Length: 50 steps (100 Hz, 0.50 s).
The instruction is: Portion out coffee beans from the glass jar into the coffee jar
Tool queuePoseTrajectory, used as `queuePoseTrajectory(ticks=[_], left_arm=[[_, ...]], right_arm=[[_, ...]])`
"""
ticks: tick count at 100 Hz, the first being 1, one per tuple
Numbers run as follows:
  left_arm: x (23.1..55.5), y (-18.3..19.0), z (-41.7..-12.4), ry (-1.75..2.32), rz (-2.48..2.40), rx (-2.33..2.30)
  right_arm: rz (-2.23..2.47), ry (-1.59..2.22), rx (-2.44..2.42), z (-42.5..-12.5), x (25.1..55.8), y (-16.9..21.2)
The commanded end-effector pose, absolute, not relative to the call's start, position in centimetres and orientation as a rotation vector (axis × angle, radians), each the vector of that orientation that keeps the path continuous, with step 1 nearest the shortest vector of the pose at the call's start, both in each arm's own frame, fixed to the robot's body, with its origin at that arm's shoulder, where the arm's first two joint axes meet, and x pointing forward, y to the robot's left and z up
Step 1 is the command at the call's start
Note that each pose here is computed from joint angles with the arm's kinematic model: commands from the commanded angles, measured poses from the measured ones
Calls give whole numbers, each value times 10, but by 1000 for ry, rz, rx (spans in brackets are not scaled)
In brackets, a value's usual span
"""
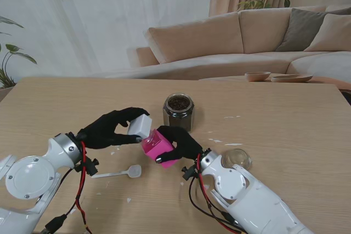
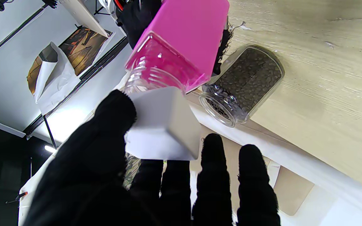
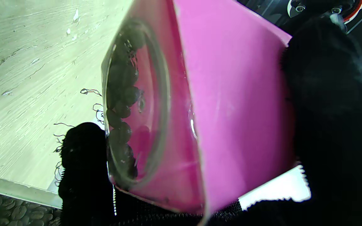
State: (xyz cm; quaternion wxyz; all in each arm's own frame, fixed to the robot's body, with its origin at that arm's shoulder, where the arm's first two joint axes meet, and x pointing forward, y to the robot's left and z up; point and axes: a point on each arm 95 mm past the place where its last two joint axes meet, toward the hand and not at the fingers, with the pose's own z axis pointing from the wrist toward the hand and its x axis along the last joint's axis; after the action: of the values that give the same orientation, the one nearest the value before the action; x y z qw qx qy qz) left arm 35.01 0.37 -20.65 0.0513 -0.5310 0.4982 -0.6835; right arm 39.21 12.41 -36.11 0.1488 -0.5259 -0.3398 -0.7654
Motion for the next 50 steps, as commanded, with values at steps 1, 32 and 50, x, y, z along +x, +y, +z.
queuePoseTrajectory(ticks=[1, 32, 50], left_arm=[[346, -2, -204, 1549, -2090, -1602], [342, -5, -205, 1614, -2068, -1575], [342, -6, -205, 1622, -2054, -1557]], right_arm=[[-2184, -986, -1493, -361, 390, 130], [-2178, -974, -1505, -360, 392, 129], [-2178, -969, -1509, -361, 392, 129]])
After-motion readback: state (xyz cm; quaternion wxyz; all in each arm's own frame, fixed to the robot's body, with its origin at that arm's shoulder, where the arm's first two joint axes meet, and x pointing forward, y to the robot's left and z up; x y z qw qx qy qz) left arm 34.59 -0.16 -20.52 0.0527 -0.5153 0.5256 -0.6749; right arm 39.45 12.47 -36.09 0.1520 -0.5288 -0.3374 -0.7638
